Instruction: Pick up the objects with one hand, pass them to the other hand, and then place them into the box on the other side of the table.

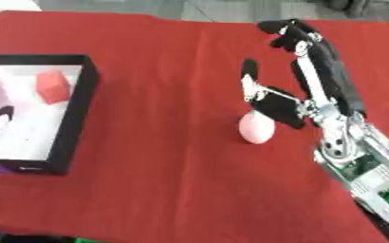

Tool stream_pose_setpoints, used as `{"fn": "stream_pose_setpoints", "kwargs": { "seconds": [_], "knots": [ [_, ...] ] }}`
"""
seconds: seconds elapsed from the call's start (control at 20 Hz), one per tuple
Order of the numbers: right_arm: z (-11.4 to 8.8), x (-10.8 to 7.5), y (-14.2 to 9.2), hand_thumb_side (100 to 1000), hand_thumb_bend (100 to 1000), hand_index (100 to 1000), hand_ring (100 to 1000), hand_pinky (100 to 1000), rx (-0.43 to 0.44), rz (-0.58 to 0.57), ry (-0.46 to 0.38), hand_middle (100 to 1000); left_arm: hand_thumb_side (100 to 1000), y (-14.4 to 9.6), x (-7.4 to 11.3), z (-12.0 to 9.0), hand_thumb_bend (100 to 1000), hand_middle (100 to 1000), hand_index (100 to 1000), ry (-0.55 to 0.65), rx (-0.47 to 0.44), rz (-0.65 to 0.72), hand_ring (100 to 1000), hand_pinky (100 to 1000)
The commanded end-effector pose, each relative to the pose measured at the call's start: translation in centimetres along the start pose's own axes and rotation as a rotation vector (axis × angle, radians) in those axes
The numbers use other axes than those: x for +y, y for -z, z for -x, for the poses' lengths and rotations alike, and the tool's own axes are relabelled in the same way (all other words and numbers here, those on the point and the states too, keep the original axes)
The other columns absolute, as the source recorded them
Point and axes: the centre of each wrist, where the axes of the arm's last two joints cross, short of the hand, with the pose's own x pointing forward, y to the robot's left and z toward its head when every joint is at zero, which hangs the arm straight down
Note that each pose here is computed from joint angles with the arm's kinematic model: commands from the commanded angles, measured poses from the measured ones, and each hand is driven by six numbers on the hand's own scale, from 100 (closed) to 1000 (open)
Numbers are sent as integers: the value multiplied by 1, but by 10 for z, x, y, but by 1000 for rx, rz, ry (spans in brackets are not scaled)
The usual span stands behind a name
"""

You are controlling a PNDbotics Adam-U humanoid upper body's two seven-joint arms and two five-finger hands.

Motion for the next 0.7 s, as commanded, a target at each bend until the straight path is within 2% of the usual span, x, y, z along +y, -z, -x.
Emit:
{"fn": "stream_pose_setpoints", "kwargs": {
  "seconds": [0.05, 0.3, 0.45, 0.55, 0.6, 0.65, 0.7],
  "knots": [
    [-3, -12, 2, 254, 100, 835, 753, 792, -24, 24, -16, 781, 504, 3, 12, 10, 558, 713, 851, 20, 60, -9, 804, 892],
    [-2, -12, 1, 259, 100, 834, 752, 792, -18, 22, -17, 781, 533, 4, 14, 13, 613, 718, 863, 3, 95, -17, 809, 900],
    [-1, -11, 0, 261, 100, 834, 752, 793, -14, 22, -19, 781, 529, 4, 16, 11, 594, 714, 858, -5, 89, -32, 805, 896],
    [0, -11, 0, 261, 100, 835, 753, 793, -9, 21, -23, 781, 510, 3, 18, 8, 463, 717, 843, -11, 75, -50, 790, 885],
    [1, -11, 0, 269, 100, 836, 754, 794, -5, 19, -25, 782, 473, 3, 20, 5, 334, 737, 827, -16, 49, -72, 773, 876],
    [2, -11, 0, 286, 100, 839, 756, 795, 5, 14, -29, 784, 461, 1, 22, 0, 257, 753, 815, -33, 7, -101, 762, 867],
    [3, -11, 1, 307, 100, 845, 761, 799, 18, 4, -35, 788, 469, 0, 24, -5, 231, 757, 805, -59, -37, -131, 759, 864]
  ]
}}
